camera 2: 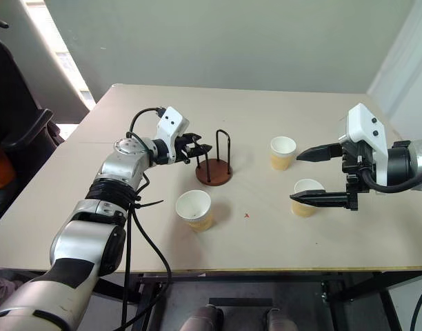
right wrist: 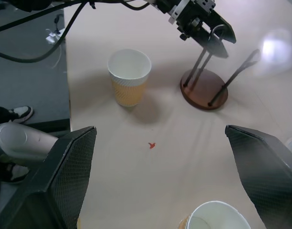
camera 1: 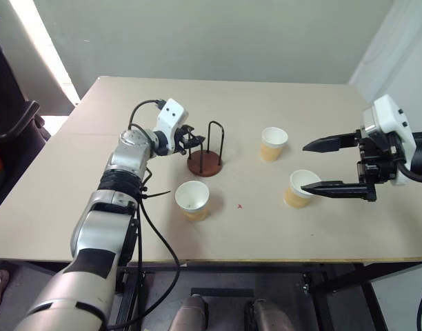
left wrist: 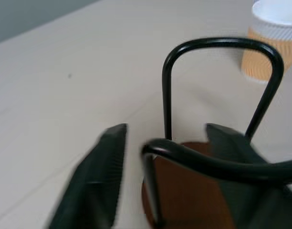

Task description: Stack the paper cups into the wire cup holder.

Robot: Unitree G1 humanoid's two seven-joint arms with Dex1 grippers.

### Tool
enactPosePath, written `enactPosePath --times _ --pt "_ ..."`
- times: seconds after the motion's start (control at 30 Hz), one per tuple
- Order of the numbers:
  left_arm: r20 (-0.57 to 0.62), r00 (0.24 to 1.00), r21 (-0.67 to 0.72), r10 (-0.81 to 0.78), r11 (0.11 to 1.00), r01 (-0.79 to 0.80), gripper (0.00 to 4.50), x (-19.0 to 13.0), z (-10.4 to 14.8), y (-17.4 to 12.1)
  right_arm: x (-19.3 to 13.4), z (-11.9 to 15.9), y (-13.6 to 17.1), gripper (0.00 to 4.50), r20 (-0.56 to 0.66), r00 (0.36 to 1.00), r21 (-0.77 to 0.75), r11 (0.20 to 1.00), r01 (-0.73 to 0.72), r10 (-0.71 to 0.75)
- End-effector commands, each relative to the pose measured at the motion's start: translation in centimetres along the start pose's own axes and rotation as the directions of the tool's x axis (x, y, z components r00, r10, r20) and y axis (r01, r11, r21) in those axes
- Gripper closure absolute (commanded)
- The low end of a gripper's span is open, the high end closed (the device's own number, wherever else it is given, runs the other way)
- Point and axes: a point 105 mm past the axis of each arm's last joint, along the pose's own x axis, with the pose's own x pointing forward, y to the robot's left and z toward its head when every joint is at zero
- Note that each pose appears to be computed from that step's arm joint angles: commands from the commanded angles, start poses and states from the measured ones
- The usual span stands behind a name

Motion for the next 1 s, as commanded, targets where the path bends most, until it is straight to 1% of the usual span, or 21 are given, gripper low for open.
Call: enactPosePath --times 0.03,0.13,0.27,0.37,0.5,0.57,0.6,0.67,0.77,0.9,1.0 --pt "0.054 0.999 0.033 0.005 0.999 -0.006 3.4 -0.6 2.0 0.7 -0.9 1.0 0.0 0.0 0.013 0.999 -0.048 0.998 0.035 -0.035" --pt "0.049 0.999 0.044 -0.012 0.999 0.01 4.49 -1.0 2.0 0.7 -0.9 0.9 -0.2 0.0 0.011 0.999 -0.051 0.998 0.04 -0.04" --pt "0.082 0.995 0.037 -0.05 0.998 0.047 4.49 -1.3 2.7 0.3 -0.9 1.1 -0.5 0.0 0.018 0.999 -0.055 0.997 0.044 -0.043" --pt "0.106 0.989 0.051 -0.102 0.994 0.097 4.49 -1.4 3.5 -0.7 -0.8 1.0 -0.6 0.0 0.016 0.999 -0.058 0.997 0.041 -0.04" --pt "0.184 0.945 0.099 -0.27 0.962 0.256 4.49 -2.1 7.1 -3.8 -1.1 1.0 -0.6 0.0 0.006 1.0 -0.058 0.998 0.027 -0.027" --pt "0.193 0.918 0.115 -0.348 0.937 0.331 4.49 -2.4 8.2 -5.8 -1.2 0.7 -0.2 0.0 -0.012 1.0 -0.054 0.999 -0.007 0.007" --pt "0.181 0.907 0.128 -0.379 0.924 0.36 4.49 -2.4 8.4 -6.7 -1.2 0.5 0.0 0.0 -0.021 0.999 -0.051 0.998 -0.025 0.024" --pt "0.149 0.895 0.152 -0.42 0.904 0.399 4.49 -2.5 8.2 -8.4 -1.2 0.3 0.2 0.0 -0.034 0.999 -0.048 0.998 -0.04 0.038" --pt "0.095 0.896 0.168 -0.433 0.895 0.414 4.49 -2.3 7.0 -10.1 -1.1 0.2 0.4 0.0 -0.036 0.998 -0.048 0.998 -0.05 0.048" --pt "0.091 0.889 0.13 -0.449 0.891 0.436 4.49 -2.2 5.8 -12.5 -0.5 -0.4 1.4 0.0 -0.054 0.994 -0.03 0.995 -0.092 0.09" --pt "0.083 0.878 0.108 -0.471 0.88 0.462 4.49 -2.2 5.1 -14.3 -0.3 -1.8 1.6 0.0 -0.116 0.99 0.003 0.996 -0.084 0.084"
